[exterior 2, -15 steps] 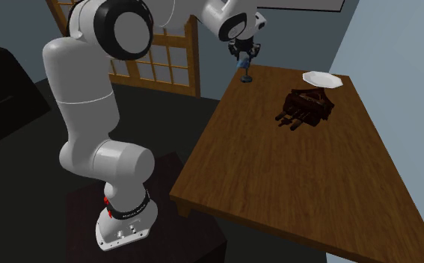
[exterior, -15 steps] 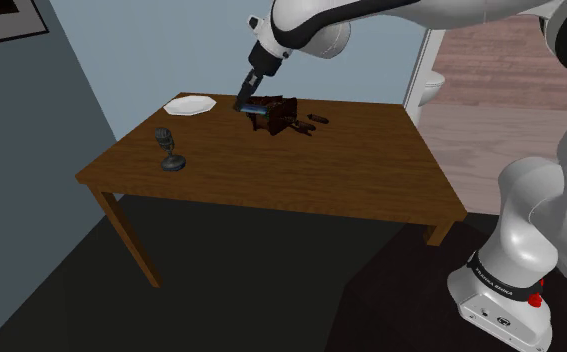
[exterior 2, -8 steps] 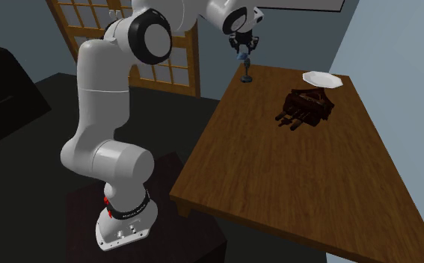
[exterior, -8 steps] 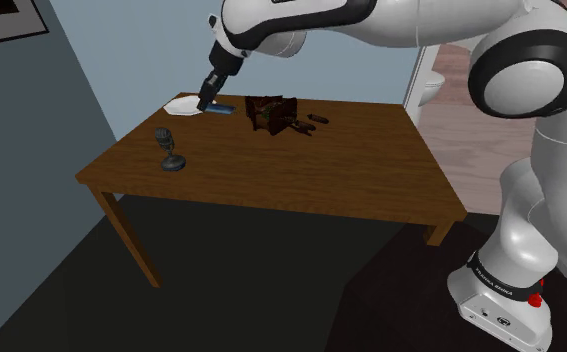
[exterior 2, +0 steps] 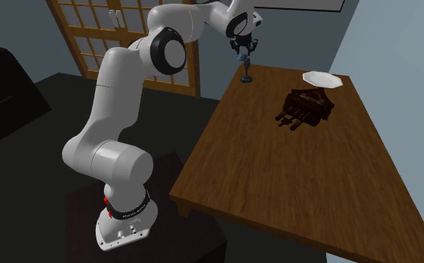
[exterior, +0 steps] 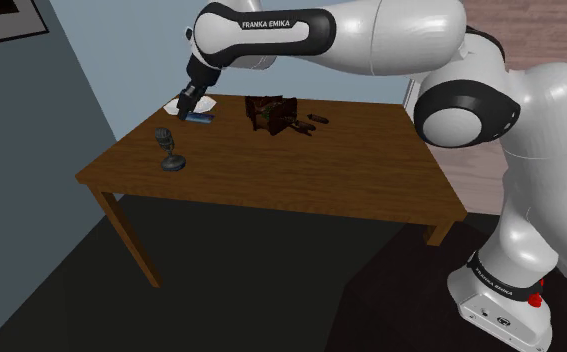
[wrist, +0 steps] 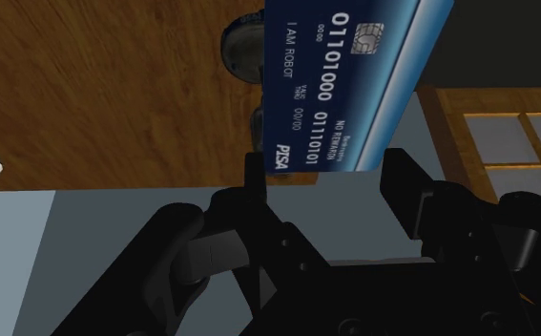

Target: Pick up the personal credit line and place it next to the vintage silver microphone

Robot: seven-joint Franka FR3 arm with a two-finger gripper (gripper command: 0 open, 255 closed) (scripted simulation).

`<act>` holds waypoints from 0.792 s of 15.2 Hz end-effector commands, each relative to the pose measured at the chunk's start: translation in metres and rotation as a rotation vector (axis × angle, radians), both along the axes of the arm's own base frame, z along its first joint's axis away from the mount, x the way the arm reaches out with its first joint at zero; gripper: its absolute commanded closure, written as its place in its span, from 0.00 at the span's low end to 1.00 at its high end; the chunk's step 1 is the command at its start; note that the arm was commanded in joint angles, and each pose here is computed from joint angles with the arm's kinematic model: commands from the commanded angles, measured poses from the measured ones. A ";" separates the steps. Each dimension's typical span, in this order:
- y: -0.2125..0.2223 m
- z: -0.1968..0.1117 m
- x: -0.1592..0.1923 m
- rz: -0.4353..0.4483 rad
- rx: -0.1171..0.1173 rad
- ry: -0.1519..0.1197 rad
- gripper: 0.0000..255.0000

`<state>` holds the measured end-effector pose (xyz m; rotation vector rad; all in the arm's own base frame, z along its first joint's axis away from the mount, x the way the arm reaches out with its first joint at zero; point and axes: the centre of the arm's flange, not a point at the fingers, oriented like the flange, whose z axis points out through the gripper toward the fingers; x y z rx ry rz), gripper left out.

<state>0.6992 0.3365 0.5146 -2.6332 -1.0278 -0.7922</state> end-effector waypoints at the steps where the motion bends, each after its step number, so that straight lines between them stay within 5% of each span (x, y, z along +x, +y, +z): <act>1: 0.001 -0.009 0.000 0.000 0.000 -0.001 1.00; 12: 0.001 -0.068 0.000 0.000 0.000 -0.001 1.00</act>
